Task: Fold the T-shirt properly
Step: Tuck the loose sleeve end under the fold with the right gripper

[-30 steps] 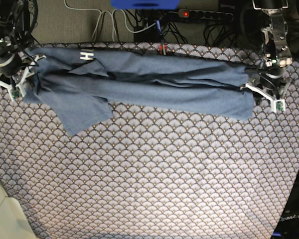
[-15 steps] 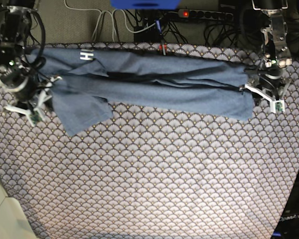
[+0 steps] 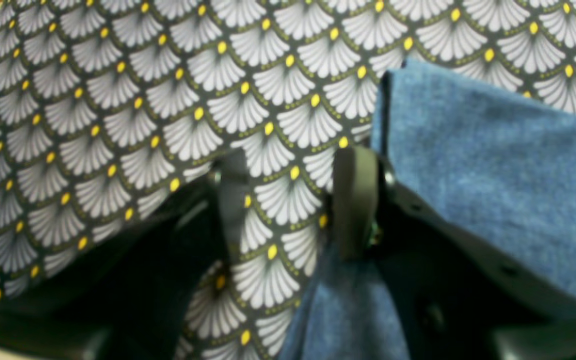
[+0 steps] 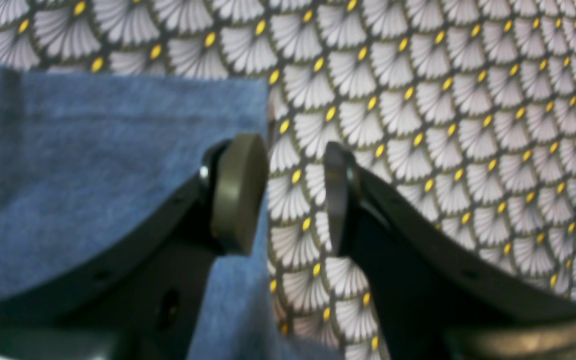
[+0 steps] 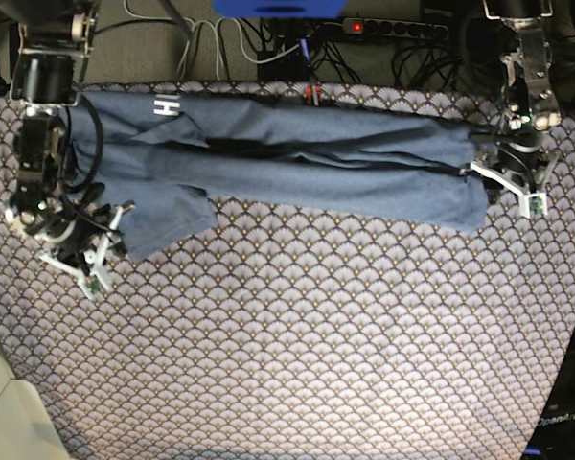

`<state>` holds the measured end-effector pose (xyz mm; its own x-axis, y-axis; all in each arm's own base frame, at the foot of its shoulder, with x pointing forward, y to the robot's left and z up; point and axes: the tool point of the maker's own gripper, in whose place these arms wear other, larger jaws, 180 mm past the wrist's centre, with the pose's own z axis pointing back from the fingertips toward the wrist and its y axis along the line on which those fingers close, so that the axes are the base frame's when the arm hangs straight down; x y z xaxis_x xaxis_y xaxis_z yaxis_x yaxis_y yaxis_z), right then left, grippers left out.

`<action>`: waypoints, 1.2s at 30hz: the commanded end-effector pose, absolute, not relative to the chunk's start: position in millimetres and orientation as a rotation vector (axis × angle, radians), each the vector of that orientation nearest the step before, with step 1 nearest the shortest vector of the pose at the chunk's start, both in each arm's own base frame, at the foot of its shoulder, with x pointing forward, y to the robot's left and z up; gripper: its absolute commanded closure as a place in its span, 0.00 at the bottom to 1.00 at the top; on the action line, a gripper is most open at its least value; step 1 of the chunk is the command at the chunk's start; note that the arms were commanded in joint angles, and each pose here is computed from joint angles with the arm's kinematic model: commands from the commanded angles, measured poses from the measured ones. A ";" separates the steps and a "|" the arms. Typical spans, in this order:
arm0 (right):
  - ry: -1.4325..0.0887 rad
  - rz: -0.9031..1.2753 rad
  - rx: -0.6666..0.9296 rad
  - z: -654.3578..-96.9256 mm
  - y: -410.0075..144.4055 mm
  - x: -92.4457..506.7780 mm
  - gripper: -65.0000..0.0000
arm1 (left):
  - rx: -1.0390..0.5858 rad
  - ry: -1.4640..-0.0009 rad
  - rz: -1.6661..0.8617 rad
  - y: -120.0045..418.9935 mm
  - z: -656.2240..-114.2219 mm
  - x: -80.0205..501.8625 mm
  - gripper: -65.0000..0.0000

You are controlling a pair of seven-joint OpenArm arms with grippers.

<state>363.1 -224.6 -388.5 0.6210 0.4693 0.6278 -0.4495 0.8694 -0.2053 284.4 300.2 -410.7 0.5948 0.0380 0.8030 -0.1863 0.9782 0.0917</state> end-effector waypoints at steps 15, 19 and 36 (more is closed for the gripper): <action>-0.748 0.517 0.009 -381.9 -220.5 401.1 0.45 | 0.191 -0.976 0.128 305.1 -396.1 293.2 0.57; -0.727 0.502 0.021 -387.8 -222.6 404.0 0.45 | 0.191 -0.976 0.128 305.1 -396.1 293.2 0.57; -0.699 0.504 0.097 -420.1 -197.1 375.6 0.45 | 0.193 -0.977 0.127 305.2 -395.7 293.8 0.57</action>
<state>371.2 -194.7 -425.5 0.6584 0.3989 0.6383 -0.4729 0.8789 -0.0614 284.2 300.2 -411.1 0.5939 0.0443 0.8033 -0.1944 0.9768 0.0899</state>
